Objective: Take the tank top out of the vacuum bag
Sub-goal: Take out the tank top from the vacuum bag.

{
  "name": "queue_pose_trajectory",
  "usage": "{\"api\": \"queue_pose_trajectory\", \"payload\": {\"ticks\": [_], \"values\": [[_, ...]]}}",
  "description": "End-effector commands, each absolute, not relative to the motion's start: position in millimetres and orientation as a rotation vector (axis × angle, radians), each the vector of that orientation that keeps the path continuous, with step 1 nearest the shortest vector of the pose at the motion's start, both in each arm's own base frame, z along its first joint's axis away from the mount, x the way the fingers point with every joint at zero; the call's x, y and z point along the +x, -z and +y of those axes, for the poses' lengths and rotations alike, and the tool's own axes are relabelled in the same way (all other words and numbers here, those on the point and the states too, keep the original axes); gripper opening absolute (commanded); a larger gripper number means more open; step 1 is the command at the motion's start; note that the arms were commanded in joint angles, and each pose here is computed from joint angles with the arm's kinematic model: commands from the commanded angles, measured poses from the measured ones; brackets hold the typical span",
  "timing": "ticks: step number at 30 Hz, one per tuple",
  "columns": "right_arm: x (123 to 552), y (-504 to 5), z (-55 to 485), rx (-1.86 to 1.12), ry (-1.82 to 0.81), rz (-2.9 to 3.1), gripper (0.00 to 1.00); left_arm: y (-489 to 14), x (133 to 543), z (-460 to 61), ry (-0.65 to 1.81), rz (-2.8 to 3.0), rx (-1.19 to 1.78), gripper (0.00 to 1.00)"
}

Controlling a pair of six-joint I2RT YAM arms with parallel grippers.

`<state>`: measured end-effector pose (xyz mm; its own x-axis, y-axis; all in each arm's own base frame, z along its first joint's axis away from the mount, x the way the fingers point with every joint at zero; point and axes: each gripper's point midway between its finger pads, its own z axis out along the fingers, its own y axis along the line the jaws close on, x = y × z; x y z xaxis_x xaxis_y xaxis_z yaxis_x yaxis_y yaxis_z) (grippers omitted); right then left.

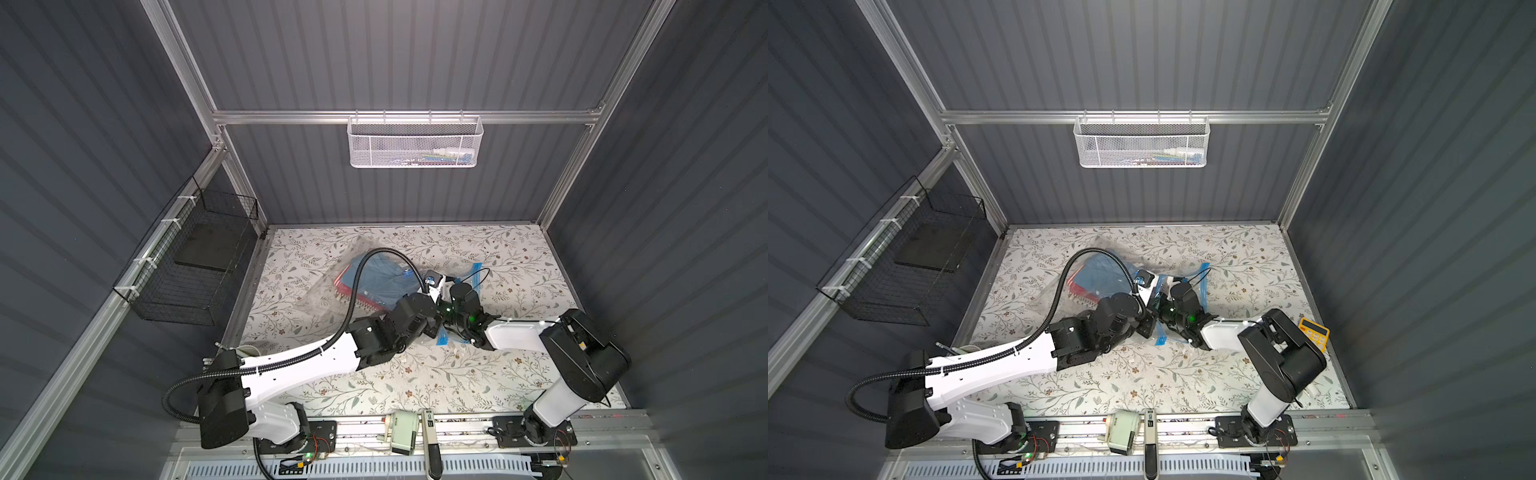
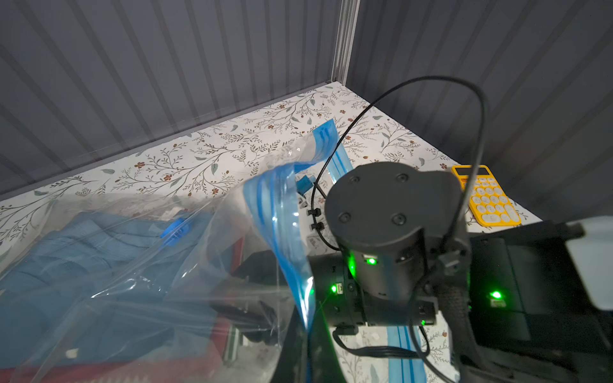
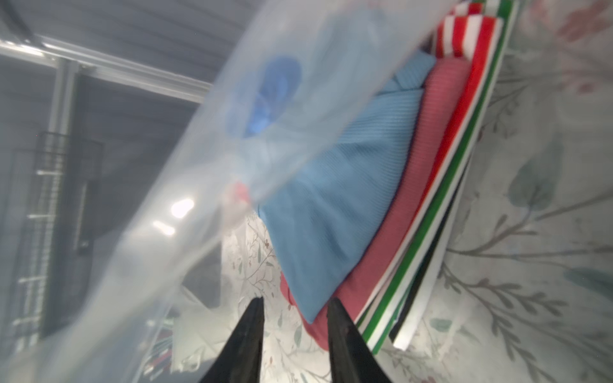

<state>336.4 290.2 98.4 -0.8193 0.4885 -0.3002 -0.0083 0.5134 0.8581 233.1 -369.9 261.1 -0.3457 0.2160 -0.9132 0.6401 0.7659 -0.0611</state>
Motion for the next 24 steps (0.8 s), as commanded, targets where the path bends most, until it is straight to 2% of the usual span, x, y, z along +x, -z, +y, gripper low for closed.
{"api": "queue_pose_trajectory", "payload": {"ticks": [1, 24], "values": [[347.7, -96.1, 290.8, 0.42, -1.256, 2.233, 0.34, -282.2, 237.7, -359.8, 0.492, 1.877, 0.607, 0.0], [363.2, -59.0, 295.5, 0.541, -1.153, 2.377, 0.35, -285.5, 237.7, -360.3, 0.472, 1.858, 0.638, 0.0]]}}
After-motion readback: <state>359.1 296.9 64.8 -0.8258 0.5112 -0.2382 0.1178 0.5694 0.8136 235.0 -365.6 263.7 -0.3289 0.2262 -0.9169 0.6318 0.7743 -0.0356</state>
